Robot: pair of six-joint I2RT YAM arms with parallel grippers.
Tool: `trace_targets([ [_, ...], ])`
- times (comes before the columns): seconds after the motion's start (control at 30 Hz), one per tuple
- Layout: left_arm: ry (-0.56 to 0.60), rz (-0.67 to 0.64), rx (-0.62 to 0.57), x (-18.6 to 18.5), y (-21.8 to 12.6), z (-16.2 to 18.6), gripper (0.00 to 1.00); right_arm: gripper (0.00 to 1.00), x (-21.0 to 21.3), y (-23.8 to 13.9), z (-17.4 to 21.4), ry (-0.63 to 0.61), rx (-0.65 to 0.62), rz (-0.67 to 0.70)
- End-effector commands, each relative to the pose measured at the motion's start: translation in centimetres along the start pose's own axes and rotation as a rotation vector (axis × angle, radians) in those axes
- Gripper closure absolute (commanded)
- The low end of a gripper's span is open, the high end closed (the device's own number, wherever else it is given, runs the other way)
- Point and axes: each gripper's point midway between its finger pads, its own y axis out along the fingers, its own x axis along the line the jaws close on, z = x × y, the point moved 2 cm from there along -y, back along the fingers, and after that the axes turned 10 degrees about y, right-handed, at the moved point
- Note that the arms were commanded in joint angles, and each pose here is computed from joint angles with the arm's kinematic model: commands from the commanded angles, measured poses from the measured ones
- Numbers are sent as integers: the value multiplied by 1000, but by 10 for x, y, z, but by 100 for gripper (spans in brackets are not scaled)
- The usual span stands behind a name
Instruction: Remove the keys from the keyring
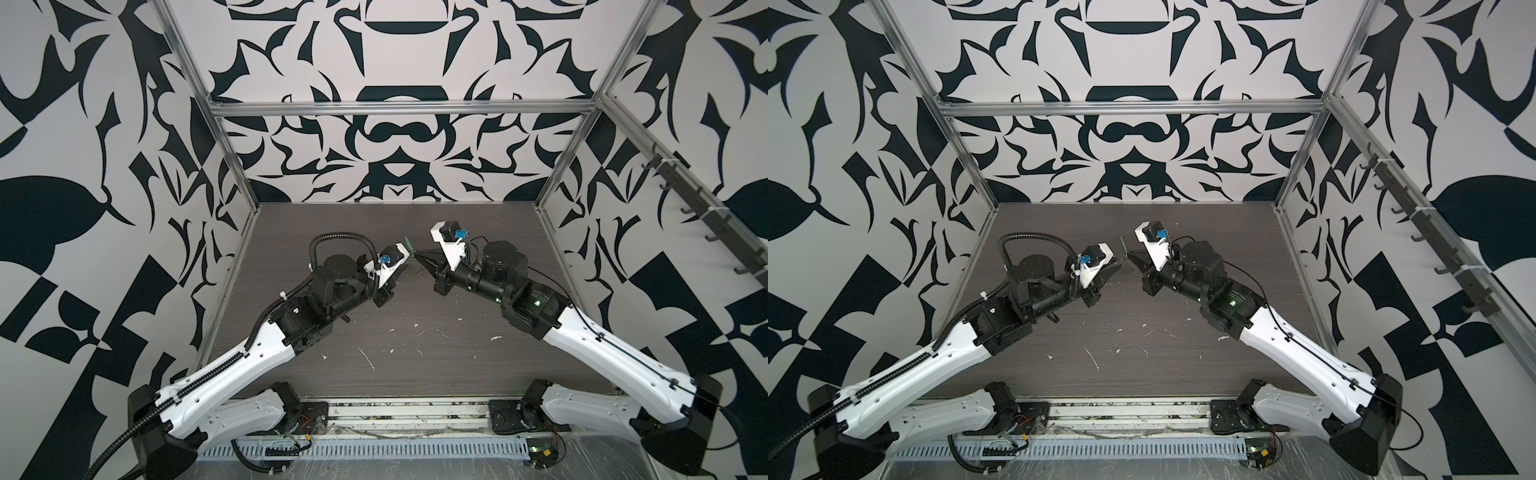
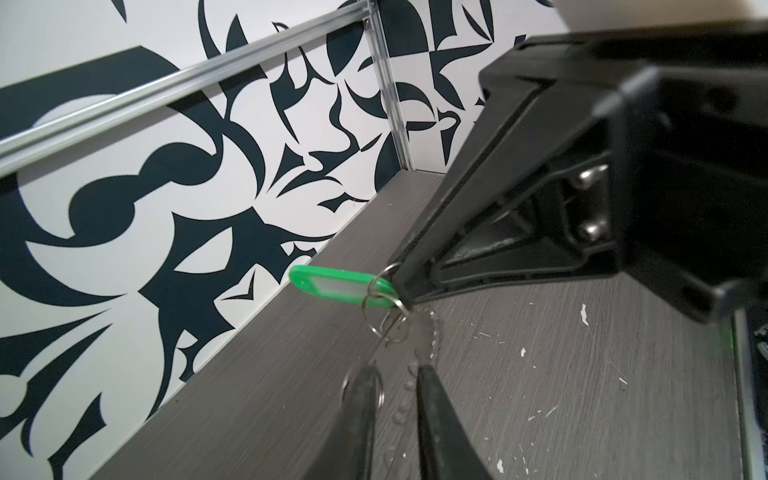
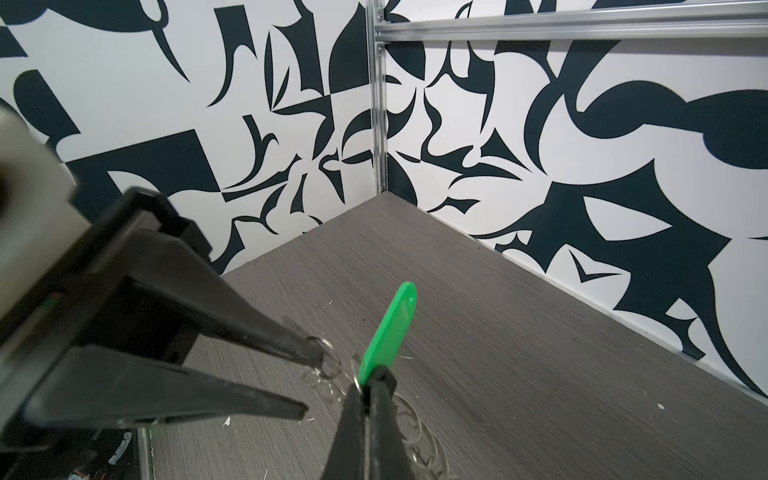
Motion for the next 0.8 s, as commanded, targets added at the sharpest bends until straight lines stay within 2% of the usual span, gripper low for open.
trace_targets([
  [0.0,-38,9,-63,6,0,-21,78,100,13,-13,-38,1,-144,-36],
  [0.37,-43,39,-111,4,11,-32,80,100,16,-12,-38,-1,-142,-49],
  [0.57,-56,-2,-99,10,12,-30,80,100,18,-12,-38,0,-142,-56],
  [0.67,-73,-68,-84,21,12,-29,77,100,18,-12,-37,0,-141,-56],
  [0.77,-61,-62,-94,19,13,-30,75,100,17,-11,-38,1,-142,-47],
])
